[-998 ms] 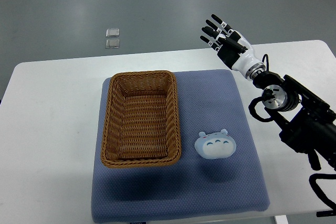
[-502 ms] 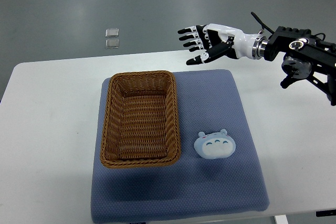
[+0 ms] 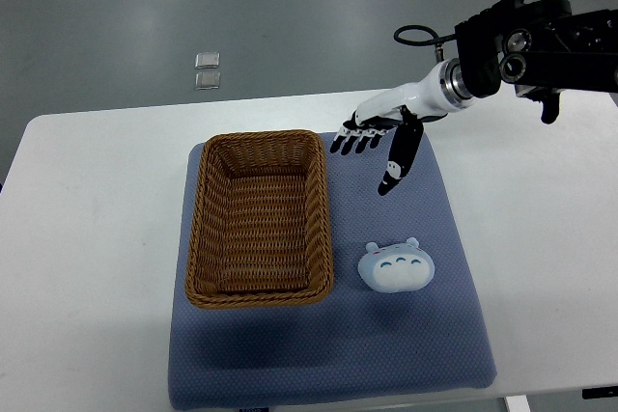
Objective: Place blue toy in brown basket
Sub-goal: 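Lower the right hand down onto the pale blue toy, then close the right hand fingers around the pale blue toy, then lift the toy with the right hand and carry it over the basket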
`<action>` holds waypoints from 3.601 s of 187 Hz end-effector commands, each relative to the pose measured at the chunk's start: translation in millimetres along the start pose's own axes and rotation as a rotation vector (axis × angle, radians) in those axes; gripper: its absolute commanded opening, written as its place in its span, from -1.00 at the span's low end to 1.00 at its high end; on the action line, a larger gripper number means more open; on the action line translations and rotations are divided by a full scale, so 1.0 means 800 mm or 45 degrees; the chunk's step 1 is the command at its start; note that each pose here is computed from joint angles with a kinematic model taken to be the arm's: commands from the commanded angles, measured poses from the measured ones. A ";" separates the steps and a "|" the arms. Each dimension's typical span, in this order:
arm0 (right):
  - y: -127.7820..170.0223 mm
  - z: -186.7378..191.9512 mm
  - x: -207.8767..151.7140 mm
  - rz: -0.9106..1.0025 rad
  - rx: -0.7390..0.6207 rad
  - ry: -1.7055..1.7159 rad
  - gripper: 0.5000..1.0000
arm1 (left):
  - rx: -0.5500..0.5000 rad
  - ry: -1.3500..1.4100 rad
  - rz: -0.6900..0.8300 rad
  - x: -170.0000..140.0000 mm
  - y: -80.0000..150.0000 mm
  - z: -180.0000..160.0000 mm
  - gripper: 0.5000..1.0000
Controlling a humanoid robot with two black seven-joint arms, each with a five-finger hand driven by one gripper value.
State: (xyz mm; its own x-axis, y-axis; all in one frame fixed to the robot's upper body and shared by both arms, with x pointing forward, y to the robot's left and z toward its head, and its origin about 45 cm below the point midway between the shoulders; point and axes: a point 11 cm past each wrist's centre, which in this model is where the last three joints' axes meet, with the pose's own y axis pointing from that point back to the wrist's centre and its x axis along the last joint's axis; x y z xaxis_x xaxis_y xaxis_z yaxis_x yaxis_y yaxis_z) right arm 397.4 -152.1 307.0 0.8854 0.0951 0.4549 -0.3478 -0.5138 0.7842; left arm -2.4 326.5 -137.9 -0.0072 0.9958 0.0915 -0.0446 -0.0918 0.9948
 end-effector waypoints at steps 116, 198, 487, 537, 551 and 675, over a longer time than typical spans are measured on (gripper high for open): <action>-0.010 0.029 -0.077 -0.123 -0.034 -0.053 0.60 | 0.000 0.007 0.011 0.003 0.000 -0.001 1.00; -0.031 0.061 -0.111 -0.125 -0.052 -0.126 0.60 | 0.004 0.007 0.013 0.004 0.000 -0.002 1.00; -0.014 0.075 -0.075 0.056 -0.062 -0.065 -0.70 | 0.006 0.008 0.019 0.006 0.000 -0.003 1.00; -0.003 -0.025 0.004 0.185 0.080 0.037 -0.63 | 0.006 0.006 0.009 0.002 0.000 -0.003 1.00; -0.019 -0.042 0.012 0.189 0.089 0.050 -0.62 | 0.006 0.008 0.009 0.002 0.000 -0.003 1.00; -0.161 -0.096 -0.021 0.220 0.129 0.022 -0.54 | 0.004 0.010 0.007 0.002 0.000 -0.003 1.00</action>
State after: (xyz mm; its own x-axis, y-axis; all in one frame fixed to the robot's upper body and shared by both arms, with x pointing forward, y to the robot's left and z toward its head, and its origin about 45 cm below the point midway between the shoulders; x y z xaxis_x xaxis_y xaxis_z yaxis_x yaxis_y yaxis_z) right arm 403.9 -17.2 242.2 0.8040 0.0332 0.5938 -0.4518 -0.6151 0.6461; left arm -4.6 327.3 -137.9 -0.0134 0.9954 0.0952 -0.0418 -0.0956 0.9945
